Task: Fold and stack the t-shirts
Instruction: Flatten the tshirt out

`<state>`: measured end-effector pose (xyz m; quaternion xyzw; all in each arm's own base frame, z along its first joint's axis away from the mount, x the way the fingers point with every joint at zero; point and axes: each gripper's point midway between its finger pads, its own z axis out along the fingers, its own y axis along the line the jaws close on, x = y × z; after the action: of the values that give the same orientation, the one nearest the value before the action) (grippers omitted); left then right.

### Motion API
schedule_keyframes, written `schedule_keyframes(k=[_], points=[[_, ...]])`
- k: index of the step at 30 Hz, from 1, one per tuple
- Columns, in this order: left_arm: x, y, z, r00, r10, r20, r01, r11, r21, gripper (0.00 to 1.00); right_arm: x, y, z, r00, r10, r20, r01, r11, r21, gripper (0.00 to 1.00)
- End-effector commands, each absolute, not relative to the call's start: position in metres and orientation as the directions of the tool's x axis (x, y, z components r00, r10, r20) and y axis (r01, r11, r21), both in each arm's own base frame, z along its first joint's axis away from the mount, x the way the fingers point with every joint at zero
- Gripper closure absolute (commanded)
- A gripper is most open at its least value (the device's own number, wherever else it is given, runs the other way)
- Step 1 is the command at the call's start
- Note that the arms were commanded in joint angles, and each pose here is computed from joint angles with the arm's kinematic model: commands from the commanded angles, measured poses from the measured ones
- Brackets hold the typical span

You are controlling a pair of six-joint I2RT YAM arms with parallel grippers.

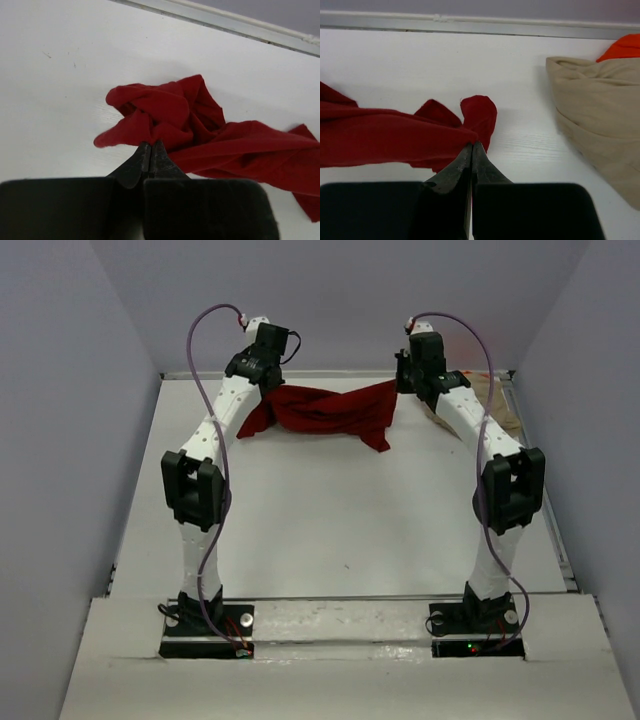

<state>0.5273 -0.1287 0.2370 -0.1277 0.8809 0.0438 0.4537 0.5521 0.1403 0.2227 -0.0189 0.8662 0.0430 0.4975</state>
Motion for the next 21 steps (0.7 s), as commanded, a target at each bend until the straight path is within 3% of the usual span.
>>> schedule_keyframes(k=[1,10,21], points=[[0.497,-0.122,0.285,-0.500,-0.165,-0.850,-0.277,0.961,-0.024,1.00,0.519,0.135,0.297,-0.383,-0.013,-0.924,-0.035,0.999,0.000,1.00],[0.403,-0.145,0.340,-0.439,-0.092,-0.894,-0.220,0.976,0.008,1.00,0.423,0.135,0.376,-0.225,-0.032,-0.974,0.046,0.998,-0.043,1.00],[0.274,-0.149,0.396,-0.383,-0.128,-0.915,-0.167,0.984,-0.068,1.00,0.319,0.151,0.418,-0.136,-0.050,-0.989,0.097,0.993,-0.063,1.00]])
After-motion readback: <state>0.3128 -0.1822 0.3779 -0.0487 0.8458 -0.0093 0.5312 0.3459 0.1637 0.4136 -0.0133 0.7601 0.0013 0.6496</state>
